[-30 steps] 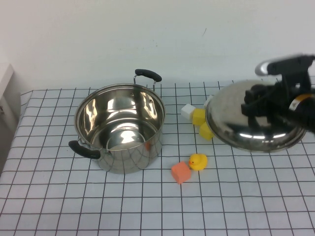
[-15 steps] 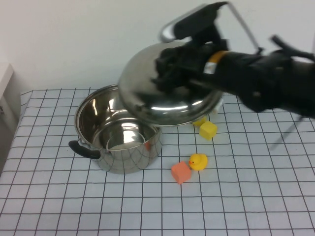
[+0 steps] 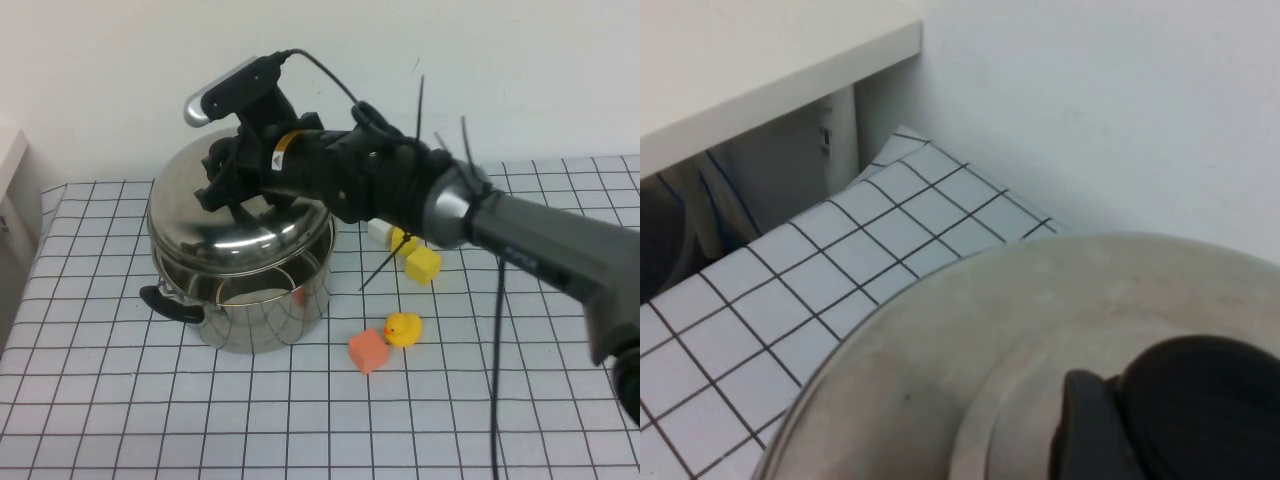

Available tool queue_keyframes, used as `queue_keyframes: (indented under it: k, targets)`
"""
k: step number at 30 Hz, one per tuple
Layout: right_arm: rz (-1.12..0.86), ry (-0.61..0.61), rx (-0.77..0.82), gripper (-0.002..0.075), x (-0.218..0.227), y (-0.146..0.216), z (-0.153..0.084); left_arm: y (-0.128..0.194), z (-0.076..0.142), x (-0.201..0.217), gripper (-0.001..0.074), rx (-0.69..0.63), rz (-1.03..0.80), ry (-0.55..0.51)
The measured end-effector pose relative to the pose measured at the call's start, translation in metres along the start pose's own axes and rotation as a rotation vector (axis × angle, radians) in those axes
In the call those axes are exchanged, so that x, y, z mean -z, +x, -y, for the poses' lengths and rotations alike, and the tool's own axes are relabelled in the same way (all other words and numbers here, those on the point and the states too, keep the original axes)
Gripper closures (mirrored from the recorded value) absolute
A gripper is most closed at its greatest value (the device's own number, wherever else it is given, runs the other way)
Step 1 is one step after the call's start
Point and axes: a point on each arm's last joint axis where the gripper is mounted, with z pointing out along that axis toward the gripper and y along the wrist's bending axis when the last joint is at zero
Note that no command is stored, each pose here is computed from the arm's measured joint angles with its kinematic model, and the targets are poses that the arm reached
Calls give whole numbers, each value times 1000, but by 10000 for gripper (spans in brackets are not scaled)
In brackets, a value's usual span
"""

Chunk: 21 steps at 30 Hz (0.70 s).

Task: Cover the pot
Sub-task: Place the pot lid on the pot

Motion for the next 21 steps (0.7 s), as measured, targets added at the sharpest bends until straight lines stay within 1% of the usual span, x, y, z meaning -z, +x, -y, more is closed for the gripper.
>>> queue_keyframes:
  k: [8,15,21]
  targets:
    - [-39,-10,-22,372,-29,23,-3,0,0,0,736,0,0,0]
    - [-67,-14,-27,372,-39,37,-5,0,0,0,736,0,0,0]
    - [-59,-15,-47,372,-43,40,-6,0,0,0,736,-2,0,0]
